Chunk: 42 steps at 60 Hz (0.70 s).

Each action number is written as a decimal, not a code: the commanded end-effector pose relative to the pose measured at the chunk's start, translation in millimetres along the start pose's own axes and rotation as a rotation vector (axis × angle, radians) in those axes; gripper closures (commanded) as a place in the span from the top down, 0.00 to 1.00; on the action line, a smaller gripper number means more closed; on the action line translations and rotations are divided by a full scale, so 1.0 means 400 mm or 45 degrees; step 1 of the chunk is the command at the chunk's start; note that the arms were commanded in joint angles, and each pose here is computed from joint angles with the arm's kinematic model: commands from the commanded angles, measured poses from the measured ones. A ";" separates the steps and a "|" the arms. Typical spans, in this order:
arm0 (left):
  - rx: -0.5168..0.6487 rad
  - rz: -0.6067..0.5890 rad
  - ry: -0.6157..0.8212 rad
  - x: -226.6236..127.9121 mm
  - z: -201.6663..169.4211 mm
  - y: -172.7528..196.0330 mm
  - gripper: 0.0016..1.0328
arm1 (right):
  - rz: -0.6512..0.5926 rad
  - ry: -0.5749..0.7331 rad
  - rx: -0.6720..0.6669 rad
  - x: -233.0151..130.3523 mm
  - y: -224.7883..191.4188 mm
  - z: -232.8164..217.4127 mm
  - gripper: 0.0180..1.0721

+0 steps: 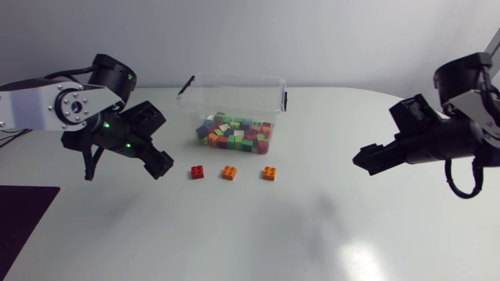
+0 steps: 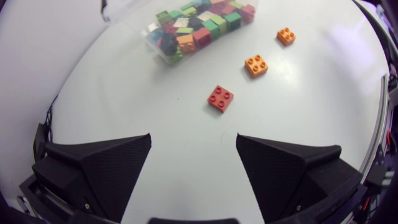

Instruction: Place the duplo bricks in the container

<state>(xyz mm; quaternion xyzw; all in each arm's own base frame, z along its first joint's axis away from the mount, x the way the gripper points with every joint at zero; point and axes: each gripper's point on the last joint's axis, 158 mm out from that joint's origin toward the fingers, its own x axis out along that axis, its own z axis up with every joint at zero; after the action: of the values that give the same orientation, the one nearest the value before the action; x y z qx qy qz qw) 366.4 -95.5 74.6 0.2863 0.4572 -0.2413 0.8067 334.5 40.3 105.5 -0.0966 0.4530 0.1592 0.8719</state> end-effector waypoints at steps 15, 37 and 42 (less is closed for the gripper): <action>0.385 -0.261 0.029 0.089 0.051 -0.076 0.92 | 0.168 0.083 -0.310 0.053 0.053 0.004 0.96; 0.565 -0.385 0.079 0.207 0.048 -0.082 0.88 | 0.369 0.174 -0.558 0.102 0.229 -0.014 0.95; 0.577 -0.419 0.091 0.237 0.054 -0.086 0.81 | 0.379 0.146 -0.604 0.114 0.243 0.004 0.94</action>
<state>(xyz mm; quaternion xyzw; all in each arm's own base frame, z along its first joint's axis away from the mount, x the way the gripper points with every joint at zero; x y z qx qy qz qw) 394.6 -143.0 0.4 0.3843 0.4619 -0.4373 0.6690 323.2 136.8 74.9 -0.2224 0.4632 0.3708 0.7736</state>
